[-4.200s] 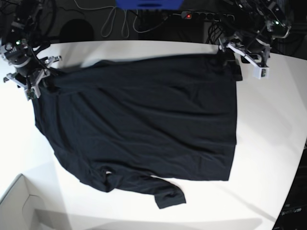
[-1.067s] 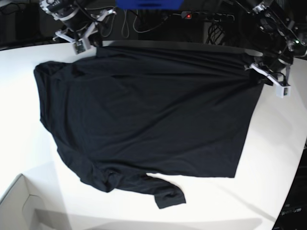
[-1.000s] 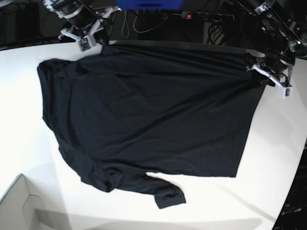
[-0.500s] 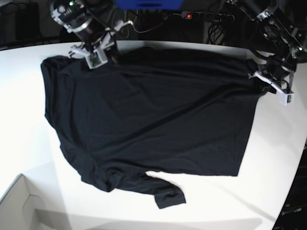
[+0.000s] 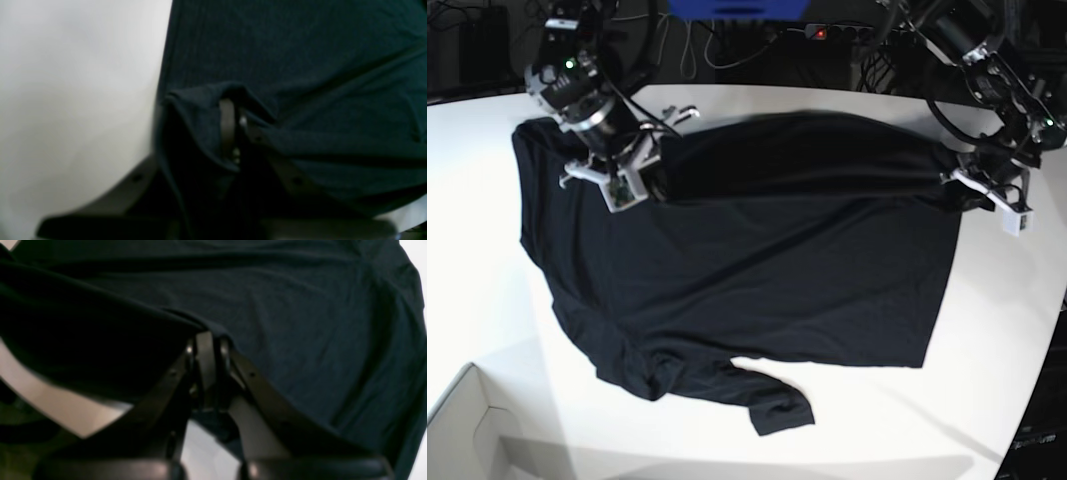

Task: Layout the t-shirt on the table in an organized manner, then fold the t-shirt properly
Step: 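Drag the shoulder with the right gripper away from the left gripper, then pull both shoulder corners with both grippers to straighten the collar edge, then move the left gripper inward and grasp the shirt near the collar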

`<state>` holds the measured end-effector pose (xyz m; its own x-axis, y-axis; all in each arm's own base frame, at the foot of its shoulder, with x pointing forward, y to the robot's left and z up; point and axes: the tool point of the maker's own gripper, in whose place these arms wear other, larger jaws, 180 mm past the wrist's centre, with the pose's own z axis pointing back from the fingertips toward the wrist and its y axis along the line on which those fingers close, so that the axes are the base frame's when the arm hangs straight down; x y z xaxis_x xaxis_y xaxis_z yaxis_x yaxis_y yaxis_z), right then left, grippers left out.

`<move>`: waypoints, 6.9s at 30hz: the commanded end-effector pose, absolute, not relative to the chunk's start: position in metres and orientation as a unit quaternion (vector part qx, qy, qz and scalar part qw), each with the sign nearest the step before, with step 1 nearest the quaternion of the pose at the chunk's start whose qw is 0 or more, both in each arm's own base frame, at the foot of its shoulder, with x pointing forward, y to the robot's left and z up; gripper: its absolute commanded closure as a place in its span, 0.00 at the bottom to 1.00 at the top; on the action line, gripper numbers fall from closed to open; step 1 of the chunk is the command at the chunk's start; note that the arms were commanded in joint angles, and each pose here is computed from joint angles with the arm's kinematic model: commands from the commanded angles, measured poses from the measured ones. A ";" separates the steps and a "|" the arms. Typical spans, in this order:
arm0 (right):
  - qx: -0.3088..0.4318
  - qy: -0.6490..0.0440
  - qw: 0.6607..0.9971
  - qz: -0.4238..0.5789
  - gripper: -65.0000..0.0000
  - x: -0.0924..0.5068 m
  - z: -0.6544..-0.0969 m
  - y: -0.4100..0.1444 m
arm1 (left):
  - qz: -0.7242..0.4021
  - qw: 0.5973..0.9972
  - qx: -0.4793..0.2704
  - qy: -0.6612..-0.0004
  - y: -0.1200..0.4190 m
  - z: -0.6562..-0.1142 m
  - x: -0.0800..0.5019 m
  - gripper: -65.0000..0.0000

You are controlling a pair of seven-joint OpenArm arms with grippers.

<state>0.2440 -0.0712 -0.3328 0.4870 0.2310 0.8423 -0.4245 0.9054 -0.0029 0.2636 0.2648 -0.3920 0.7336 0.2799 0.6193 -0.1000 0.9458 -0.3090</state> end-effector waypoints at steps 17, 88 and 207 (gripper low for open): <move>0.092 -0.459 0.863 0.191 1.00 0.286 -0.351 -0.094 | 0.111 0.919 -0.150 -0.348 0.264 -0.393 0.321 1.00; -0.007 -0.425 0.901 0.088 0.46 0.236 -0.363 -0.197 | -0.048 0.936 -0.027 -0.348 0.271 -0.387 0.236 0.04; 0.062 -0.420 0.871 0.247 0.46 0.234 -0.358 -0.111 | -0.401 0.865 -0.008 -0.303 0.123 -0.363 0.300 0.99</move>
